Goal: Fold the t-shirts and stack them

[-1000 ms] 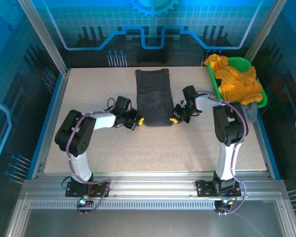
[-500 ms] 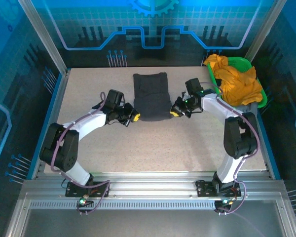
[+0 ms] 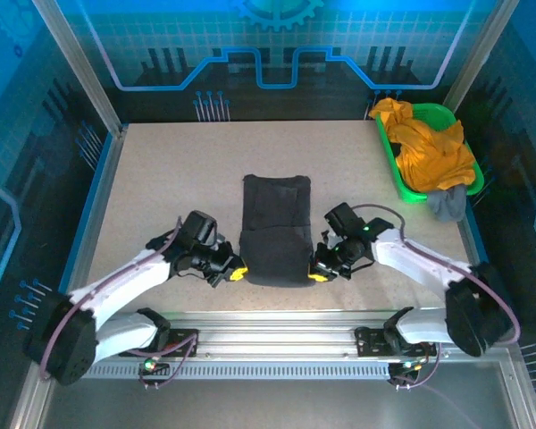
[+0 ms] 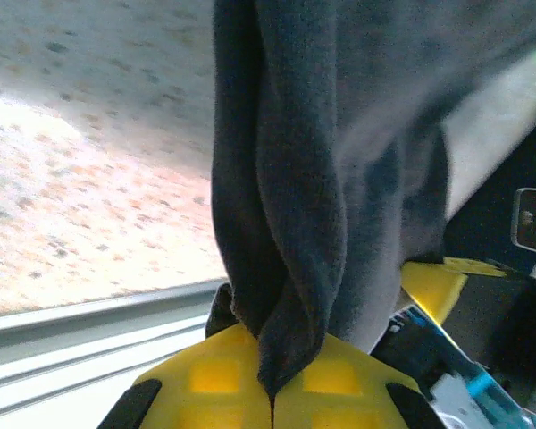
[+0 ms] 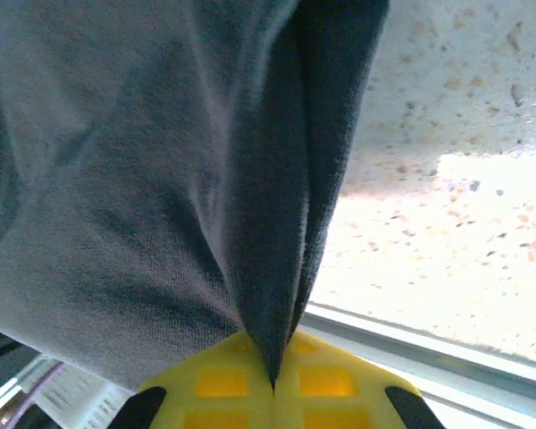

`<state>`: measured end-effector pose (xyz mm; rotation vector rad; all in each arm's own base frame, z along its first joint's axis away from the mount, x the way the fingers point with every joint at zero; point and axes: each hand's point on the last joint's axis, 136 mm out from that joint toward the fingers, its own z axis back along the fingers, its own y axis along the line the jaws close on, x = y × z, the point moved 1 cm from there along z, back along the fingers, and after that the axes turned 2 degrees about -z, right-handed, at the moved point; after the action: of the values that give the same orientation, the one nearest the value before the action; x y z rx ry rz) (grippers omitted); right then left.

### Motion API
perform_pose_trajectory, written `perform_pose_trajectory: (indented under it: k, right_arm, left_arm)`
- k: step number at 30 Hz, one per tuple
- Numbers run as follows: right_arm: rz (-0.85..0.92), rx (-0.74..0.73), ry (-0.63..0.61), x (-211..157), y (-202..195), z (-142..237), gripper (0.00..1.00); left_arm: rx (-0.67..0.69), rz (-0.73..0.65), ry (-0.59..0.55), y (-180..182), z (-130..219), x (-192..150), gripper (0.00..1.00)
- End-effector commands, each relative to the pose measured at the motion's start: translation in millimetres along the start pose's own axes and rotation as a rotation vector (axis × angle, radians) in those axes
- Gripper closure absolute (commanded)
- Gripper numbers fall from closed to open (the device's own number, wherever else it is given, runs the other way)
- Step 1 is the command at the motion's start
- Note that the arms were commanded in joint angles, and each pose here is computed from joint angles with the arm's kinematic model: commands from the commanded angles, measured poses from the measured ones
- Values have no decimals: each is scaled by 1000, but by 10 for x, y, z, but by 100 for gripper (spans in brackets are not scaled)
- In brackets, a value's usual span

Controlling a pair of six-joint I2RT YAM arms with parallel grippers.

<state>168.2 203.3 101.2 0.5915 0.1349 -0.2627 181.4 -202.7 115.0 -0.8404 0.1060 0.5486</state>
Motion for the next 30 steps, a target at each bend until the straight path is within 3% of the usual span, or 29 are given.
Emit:
perform_pose_trajectory:
  k: [1, 5, 10, 15, 19, 20, 22, 24, 26, 30]
  right_arm:
    - [-29, 19, -51, -36, 154, 286, 100]
    - [-34, 52, -121, 92, 433, 626, 100]
    - [-91, 81, -187, 505, 730, 924, 100]
    - [-160, 104, -231, 1315, 1027, 992, 100]
    - [-222, 35, -228, 2084, 983, 766, 100]
    - [-237, 33, -234, 2286, 977, 713, 98]
    - [-224, 57, -240, 2665, 994, 561, 77]
    - [-218, 48, -227, 2926, 990, 490, 57]
    - [-210, 22, -242, 3038, 974, 551, 48]
    - [-120, 21, -374, 3031, 1048, 980, 41]
  left_arm:
    - [-60, -7, -57, -175, 218, -46, 100]
    - [-148, -60, -172, -596, 500, 77, 100]
    - [-221, -47, -282, -1093, 748, 463, 100]
    - [-225, 70, -337, -1394, 605, 1215, 100]
    - [-179, 114, -344, -1583, 315, 1960, 97]
    - [-143, 135, -342, -1549, 198, 2166, 95]
    - [-87, 170, -335, -1467, 24, 2497, 92]
    - [-49, 188, -345, -1384, -65, 2761, 71]
    - [-57, 180, -366, -1428, -3, 2864, 59]
    - [-61, 112, -436, -1595, 362, 2677, 52]
